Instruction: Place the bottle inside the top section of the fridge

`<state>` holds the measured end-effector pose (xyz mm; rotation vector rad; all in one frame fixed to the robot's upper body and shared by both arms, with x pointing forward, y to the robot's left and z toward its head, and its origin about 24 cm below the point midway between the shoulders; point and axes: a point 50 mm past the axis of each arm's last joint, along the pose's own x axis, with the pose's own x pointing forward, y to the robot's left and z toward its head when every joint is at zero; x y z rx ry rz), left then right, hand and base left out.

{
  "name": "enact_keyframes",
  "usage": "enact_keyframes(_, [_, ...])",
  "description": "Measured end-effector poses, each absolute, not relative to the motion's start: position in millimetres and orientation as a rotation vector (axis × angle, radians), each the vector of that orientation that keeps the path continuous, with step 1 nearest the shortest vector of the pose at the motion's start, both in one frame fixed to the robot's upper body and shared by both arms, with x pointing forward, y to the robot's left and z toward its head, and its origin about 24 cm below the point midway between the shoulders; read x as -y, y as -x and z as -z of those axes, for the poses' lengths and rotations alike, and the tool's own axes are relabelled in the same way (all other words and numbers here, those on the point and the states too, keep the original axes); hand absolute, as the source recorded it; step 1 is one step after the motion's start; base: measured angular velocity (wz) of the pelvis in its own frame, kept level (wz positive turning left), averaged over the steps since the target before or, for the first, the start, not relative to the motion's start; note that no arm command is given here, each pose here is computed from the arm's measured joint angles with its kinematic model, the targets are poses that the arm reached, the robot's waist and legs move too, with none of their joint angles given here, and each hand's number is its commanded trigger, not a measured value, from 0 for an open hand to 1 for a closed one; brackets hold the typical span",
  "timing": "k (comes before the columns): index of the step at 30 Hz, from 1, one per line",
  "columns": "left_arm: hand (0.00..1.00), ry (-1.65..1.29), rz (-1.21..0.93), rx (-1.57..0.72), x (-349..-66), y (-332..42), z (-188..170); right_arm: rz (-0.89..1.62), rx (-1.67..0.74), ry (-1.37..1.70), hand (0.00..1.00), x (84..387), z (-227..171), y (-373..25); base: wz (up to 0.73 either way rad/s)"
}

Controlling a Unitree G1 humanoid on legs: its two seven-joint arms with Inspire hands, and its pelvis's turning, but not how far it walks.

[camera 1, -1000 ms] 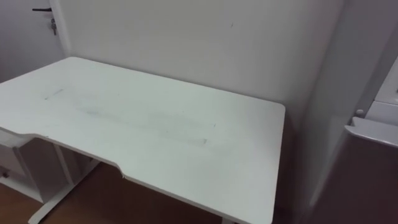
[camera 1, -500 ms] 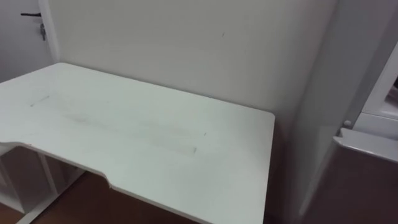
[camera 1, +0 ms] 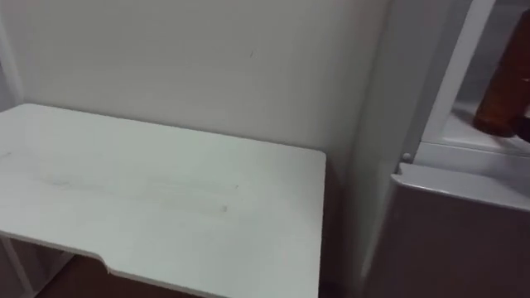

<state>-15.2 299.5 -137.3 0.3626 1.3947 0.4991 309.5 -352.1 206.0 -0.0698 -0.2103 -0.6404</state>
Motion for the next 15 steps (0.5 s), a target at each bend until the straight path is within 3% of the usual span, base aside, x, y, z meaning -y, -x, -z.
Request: enact_keyframes(15, [0.0,-0.343,-0.499,-1.4,-300.4,15.4,138.8,0.588,0.371,0.071,0.0,326.5,-236.1,-300.8,-0.04])
